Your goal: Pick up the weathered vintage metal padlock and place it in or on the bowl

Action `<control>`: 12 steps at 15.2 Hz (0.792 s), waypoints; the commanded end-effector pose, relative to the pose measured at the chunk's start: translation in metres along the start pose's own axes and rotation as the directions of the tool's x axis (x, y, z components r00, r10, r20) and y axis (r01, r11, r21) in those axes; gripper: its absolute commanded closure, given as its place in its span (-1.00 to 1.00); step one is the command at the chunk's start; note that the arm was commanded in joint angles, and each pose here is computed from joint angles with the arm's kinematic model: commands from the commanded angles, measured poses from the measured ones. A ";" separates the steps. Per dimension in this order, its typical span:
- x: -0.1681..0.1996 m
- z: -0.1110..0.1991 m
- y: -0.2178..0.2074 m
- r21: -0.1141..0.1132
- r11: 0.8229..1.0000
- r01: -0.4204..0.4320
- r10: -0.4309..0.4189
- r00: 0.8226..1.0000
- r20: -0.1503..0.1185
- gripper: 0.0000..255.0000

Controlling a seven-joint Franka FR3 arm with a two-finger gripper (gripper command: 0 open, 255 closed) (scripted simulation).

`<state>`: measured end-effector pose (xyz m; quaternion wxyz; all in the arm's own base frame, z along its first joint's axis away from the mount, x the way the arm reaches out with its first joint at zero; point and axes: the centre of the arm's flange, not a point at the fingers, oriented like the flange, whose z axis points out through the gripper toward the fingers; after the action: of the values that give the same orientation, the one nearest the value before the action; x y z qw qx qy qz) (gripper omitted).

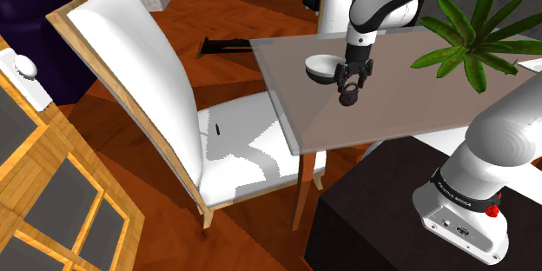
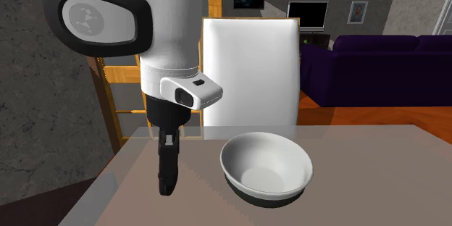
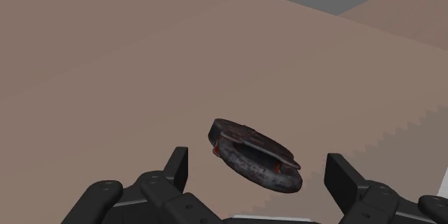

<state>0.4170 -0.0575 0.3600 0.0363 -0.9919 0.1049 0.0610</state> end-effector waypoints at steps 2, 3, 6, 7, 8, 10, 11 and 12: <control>0.000 0.000 0.000 0.000 1.000 0.000 0.000 1.000 0.000 -1.00; 0.000 0.000 0.000 0.000 1.000 0.000 0.000 1.000 0.000 -1.00; 0.000 0.000 0.000 0.000 1.000 0.000 0.000 1.000 0.000 1.00; 0.000 0.000 0.000 0.000 1.000 0.000 0.000 1.000 0.000 1.00; 0.000 0.000 0.000 0.000 1.000 0.000 0.000 1.000 0.000 1.00; 0.000 0.000 0.000 0.000 1.000 0.000 0.000 1.000 0.000 1.00; 0.000 0.000 0.000 0.000 1.000 0.000 0.000 1.000 0.000 1.00; 0.000 0.000 0.000 0.000 1.000 0.000 0.000 1.000 0.000 1.00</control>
<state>0.4171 -0.0575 0.3602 0.0363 -0.9920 0.1049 0.0605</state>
